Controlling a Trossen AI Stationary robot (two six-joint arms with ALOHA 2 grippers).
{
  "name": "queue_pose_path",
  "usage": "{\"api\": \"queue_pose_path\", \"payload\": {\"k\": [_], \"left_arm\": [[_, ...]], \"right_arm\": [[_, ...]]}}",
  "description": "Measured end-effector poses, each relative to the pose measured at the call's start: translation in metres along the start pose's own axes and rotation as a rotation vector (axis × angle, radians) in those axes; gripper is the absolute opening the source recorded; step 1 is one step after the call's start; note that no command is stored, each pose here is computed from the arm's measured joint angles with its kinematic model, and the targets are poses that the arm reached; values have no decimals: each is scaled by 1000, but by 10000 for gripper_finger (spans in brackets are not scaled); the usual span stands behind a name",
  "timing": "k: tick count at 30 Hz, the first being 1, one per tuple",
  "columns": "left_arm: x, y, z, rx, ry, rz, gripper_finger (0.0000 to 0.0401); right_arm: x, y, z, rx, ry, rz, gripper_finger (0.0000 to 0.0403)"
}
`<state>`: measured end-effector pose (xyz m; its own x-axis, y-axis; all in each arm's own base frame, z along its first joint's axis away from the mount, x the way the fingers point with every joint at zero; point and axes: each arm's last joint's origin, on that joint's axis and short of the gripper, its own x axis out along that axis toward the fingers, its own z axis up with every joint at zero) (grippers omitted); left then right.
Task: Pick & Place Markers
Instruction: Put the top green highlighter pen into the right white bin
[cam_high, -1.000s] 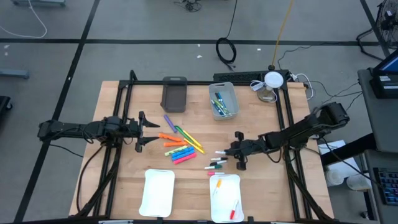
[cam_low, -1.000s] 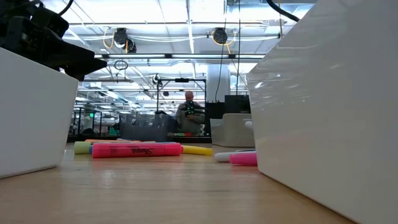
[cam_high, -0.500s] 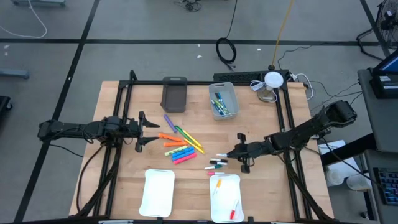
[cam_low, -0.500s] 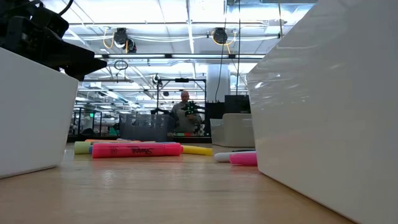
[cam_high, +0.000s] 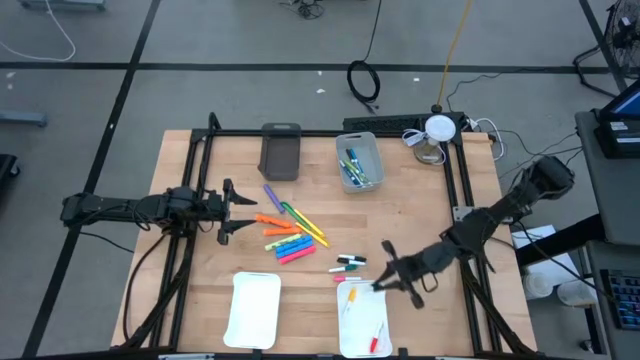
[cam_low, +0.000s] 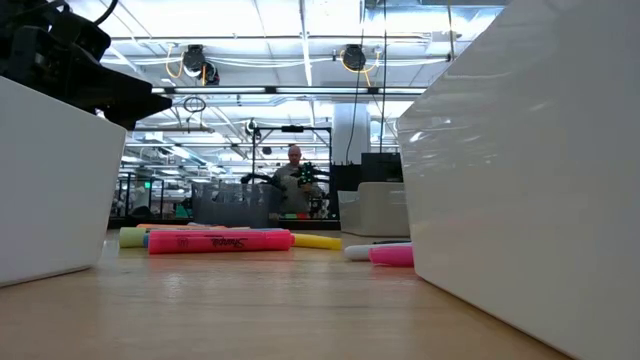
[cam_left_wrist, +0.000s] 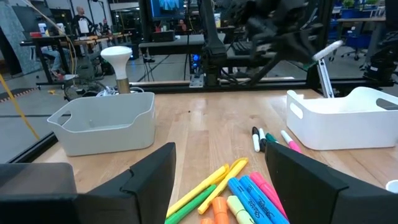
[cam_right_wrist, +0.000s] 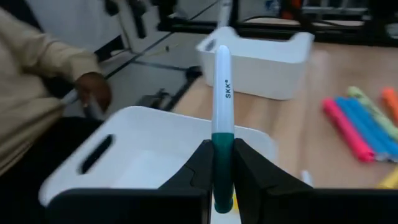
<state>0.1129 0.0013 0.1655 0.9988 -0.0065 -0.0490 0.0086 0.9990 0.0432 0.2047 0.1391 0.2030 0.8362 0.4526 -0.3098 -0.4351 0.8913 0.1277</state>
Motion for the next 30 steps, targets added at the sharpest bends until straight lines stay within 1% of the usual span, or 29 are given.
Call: {"api": "queue_pose_path", "payload": {"k": [2,5,7,10,12,14,19,23,30], "left_arm": [[0,0,0,0,0,0,251],[0,0,0,0,-1,0,251],[0,0,0,0,-1,0,251],[0,0,0,0,0,0,251],[0,0,0,0,-1,0,251],[0,0,0,0,-1,0,251],[0,0,0,0,0,0,251],[0,0,0,0,-1,0,251],[0,0,0,0,-1,0,251]], "right_arm": [[5,13,10,-16,21,20,24],[17,30,19,-70,71,32,24],[28,39,21,-115,111,46,24],[44,45,16,-178,188,77,25],[52,43,10,-186,228,88,29],[58,37,5,-170,259,87,32],[61,20,2,-95,310,22,30],[62,14,3,-62,308,3,35],[62,15,3,-61,308,4,44]]}}
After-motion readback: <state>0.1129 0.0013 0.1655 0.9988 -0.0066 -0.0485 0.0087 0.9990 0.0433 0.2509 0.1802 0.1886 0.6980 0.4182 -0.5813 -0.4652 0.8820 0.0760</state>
